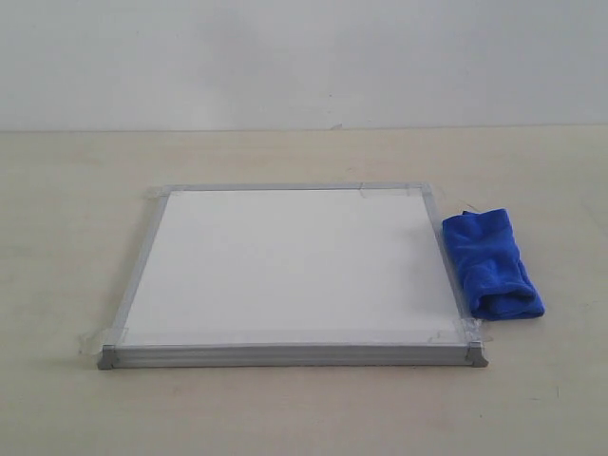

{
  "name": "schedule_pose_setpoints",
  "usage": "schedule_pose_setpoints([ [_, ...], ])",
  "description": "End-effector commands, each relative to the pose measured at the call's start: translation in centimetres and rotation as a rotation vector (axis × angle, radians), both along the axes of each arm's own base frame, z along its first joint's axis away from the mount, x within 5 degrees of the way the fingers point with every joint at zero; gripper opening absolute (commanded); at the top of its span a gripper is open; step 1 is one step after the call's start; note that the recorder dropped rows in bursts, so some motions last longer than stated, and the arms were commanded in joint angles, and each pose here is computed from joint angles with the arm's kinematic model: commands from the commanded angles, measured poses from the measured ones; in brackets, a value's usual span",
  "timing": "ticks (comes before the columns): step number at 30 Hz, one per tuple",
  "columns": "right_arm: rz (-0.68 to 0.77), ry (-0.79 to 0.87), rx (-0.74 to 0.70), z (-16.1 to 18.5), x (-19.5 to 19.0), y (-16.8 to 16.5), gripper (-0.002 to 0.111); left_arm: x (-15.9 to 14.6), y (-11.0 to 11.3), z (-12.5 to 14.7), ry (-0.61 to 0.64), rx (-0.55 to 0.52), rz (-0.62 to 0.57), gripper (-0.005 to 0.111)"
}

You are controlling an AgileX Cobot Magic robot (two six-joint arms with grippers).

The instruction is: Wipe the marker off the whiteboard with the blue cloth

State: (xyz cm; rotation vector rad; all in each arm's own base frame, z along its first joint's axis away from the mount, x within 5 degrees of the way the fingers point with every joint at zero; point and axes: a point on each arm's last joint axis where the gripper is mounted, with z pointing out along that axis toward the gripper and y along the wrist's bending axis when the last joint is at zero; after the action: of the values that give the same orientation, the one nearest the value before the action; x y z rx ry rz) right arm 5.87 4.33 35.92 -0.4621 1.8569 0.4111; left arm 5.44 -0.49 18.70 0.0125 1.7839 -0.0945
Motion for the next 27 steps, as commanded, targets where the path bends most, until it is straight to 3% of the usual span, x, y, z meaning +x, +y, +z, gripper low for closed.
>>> schedule_pose_setpoints([
  [1, -0.004, -0.004, 0.024, -0.2, -1.9, -0.2, 0.022, 0.0, 0.0, 0.0, -0.008, 0.002, 0.003, 0.005],
  [6, 0.037, 0.097, -0.027, -1.2, -2.8, -0.1, 0.000, 0.0, 0.0, 0.0, -0.008, 0.002, 0.003, 0.005],
  [18, 0.026, 0.105, 0.005, -1.1, -2.8, -0.1, 0.000, 0.0, 0.0, 0.0, -0.008, 0.002, 0.003, 0.005],
  [23, -0.062, -0.060, 0.011, -0.3, -4.1, -0.8, 0.000, 0.0, 0.0, 0.0, -0.008, 0.002, 0.003, 0.005],
  [27, -0.196, -0.318, 0.046, 0.0, -5.3, -1.6, 0.000, 0.0, 0.0, 0.0, -0.008, 0.002, 0.003, 0.005],
])
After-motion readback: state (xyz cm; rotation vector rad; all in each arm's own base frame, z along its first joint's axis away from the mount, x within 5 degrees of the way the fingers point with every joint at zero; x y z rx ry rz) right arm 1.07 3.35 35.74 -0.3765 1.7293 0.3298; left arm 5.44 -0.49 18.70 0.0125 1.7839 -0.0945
